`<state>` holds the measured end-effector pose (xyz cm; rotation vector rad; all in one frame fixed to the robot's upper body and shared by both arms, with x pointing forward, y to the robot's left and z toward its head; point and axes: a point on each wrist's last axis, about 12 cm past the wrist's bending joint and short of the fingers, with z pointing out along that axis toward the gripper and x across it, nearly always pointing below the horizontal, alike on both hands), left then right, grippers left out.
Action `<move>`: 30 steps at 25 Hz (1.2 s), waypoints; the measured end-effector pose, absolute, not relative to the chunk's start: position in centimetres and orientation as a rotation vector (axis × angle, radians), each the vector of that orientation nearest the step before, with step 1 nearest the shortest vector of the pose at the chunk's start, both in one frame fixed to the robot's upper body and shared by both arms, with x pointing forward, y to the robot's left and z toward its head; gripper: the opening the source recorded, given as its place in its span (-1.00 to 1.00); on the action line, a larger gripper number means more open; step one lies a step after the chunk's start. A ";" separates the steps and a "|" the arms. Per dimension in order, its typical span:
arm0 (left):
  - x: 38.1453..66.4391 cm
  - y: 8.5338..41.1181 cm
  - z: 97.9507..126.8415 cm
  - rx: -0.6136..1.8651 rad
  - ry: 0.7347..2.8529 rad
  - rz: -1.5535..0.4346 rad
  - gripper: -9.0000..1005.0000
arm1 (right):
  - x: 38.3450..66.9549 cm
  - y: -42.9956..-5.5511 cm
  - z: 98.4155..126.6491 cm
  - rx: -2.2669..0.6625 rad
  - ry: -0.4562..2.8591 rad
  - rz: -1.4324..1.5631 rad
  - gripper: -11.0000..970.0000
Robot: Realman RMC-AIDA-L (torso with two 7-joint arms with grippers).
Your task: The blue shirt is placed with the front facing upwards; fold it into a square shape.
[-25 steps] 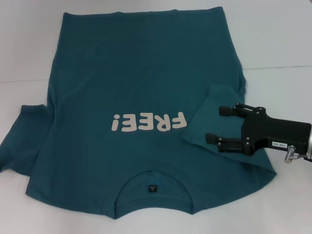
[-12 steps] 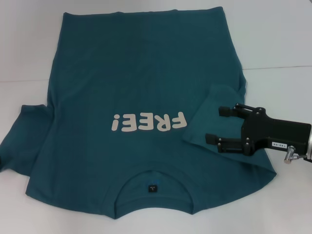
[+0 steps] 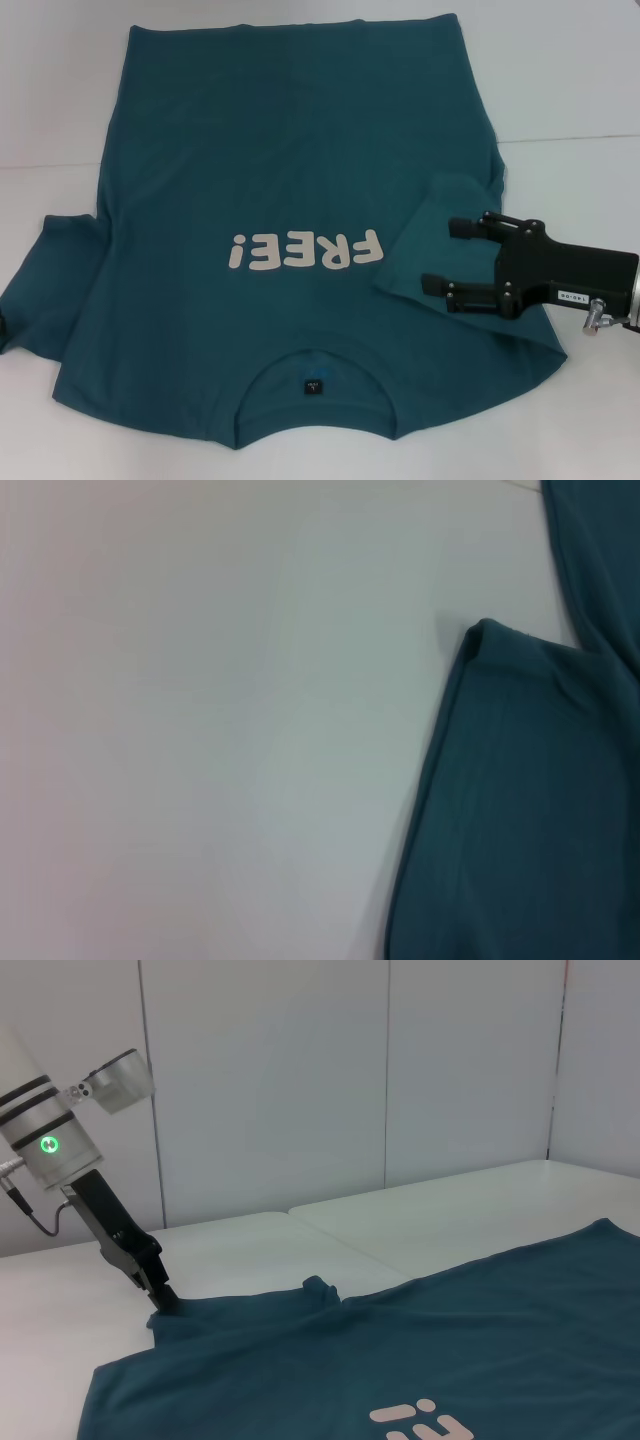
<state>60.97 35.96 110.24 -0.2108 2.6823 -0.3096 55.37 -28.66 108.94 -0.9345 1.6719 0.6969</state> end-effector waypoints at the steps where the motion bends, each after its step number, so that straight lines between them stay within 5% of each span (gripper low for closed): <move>1: 61.0 36.0 110.2 -0.211 2.682 -0.310 -0.91 | 55.4 -28.7 108.9 -0.934 1.672 0.697 0.89; 30: 61.7 37.2 110.4 -0.221 2.601 -0.148 -0.91 | 55.4 -28.8 108.8 -0.928 1.679 0.690 0.89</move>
